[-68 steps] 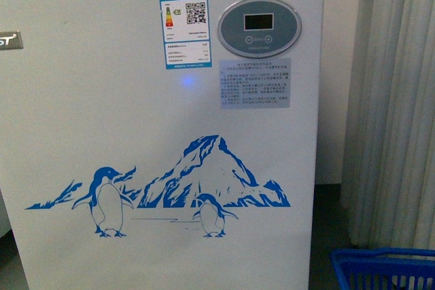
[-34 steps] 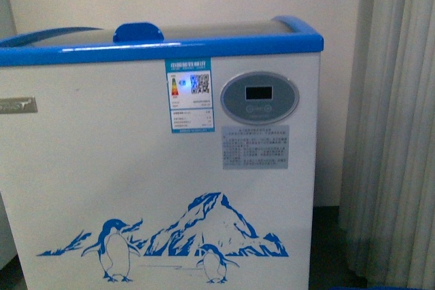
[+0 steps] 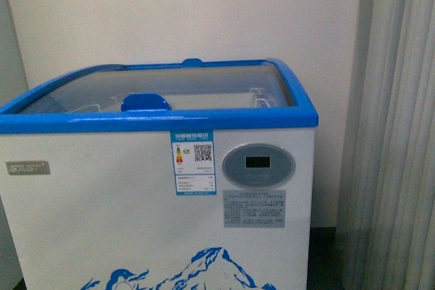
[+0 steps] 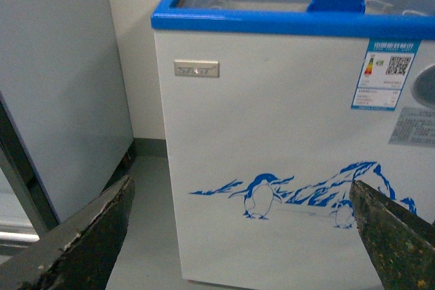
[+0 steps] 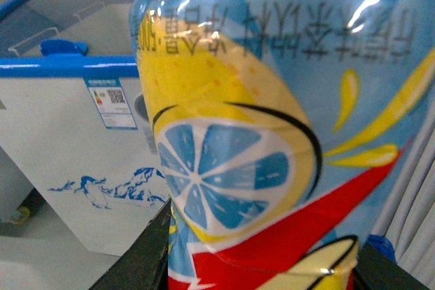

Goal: Put drink in fridge

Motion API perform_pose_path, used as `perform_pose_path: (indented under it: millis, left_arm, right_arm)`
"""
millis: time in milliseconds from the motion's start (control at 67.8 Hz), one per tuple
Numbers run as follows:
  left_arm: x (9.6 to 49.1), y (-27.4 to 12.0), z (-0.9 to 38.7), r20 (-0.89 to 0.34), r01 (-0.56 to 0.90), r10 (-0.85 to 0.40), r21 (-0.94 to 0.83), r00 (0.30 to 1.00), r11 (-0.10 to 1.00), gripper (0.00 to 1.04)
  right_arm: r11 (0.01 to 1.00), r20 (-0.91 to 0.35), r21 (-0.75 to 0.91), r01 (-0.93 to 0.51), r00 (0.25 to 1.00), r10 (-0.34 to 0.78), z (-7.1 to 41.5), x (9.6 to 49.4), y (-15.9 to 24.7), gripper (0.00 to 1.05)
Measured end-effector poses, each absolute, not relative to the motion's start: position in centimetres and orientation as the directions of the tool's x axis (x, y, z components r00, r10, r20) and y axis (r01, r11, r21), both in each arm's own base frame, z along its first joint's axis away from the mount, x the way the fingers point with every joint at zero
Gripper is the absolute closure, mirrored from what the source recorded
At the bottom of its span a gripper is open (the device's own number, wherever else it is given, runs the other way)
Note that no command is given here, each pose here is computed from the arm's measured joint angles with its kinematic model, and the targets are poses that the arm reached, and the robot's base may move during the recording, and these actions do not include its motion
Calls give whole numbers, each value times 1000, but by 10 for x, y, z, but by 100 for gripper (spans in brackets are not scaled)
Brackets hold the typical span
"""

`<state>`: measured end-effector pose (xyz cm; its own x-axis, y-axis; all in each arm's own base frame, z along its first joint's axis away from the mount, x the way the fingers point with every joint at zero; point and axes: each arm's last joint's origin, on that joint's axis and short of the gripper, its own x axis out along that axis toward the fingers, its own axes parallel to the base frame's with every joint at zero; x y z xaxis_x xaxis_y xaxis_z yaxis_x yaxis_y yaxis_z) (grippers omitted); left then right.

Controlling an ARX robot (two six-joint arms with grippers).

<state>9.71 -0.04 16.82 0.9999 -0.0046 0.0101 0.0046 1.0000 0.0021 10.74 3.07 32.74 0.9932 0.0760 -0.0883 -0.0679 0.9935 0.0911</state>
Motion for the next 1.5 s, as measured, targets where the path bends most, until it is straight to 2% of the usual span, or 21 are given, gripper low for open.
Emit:
perform_pose_path:
  millis: [251, 369, 457, 620, 693, 782, 870, 959, 1018, 1062, 1106, 1180, 1342, 1505]
  left_arm:
    - [97, 0, 168, 8, 3, -3, -3, 1000, 1000, 8]
    - [103, -1, 167, -257, -71, 17, -201, 966, 977, 8]
    - [117, -2, 168, -300, -68, -17, -269, 954, 961, 8]
    - [166, -4, 205, -181, 57, -98, -219, 979, 974, 8]
    - [202, -8, 229, -94, 155, -162, -85, 982, 984, 8]
    - [239, -16, 247, -46, 260, -257, 86, 965, 962, 8]
    - [280, -28, 260, -50, 358, -360, 290, 932, 887, 8]
    - [315, -40, 268, -68, 423, -449, 483, 891, 766, 8]
    - [336, -48, 271, -101, 467, -522, 608, 847, 642, 8]
    - [354, -58, 269, -159, 503, -582, 709, 797, 495, 8]
    - [368, -63, 265, -213, 495, -592, 788, 777, 366, 8]
    - [389, -67, 258, -267, 480, -590, 845, 761, 237, 8]
    - [423, -68, 246, -330, 466, -570, 878, 752, 107, 8]
    - [451, -67, 241, -330, 436, -544, 897, 772, 75, 8]
  right_arm:
    - [993, -86, 91, -68, 993, 76, 328, 107, 31, 66]
    - [993, -86, 92, -68, 993, 76, 328, 107, 31, 66]
    - [993, -86, 92, -69, 993, 76, 328, 107, 31, 66]
    - [993, -86, 92, -69, 993, 76, 328, 107, 31, 66]
    - [993, -86, 91, -68, 993, 76, 328, 107, 31, 66]
    - [993, -86, 92, -68, 993, 76, 328, 107, 31, 66]
    - [993, -86, 91, -68, 993, 76, 328, 107, 31, 66]
    - [993, -86, 92, -68, 993, 76, 328, 107, 31, 66]
    - [993, -86, 92, -68, 993, 76, 328, 107, 31, 66]
    - [993, -86, 91, -68, 993, 76, 328, 107, 31, 66]
    - [993, -86, 92, -68, 993, 76, 328, 107, 31, 66]
    - [993, -86, 91, -68, 993, 76, 328, 107, 31, 66]
    - [993, -86, 92, -68, 993, 76, 328, 107, 31, 66]
    - [993, -86, 92, -68, 993, 76, 328, 107, 31, 66]
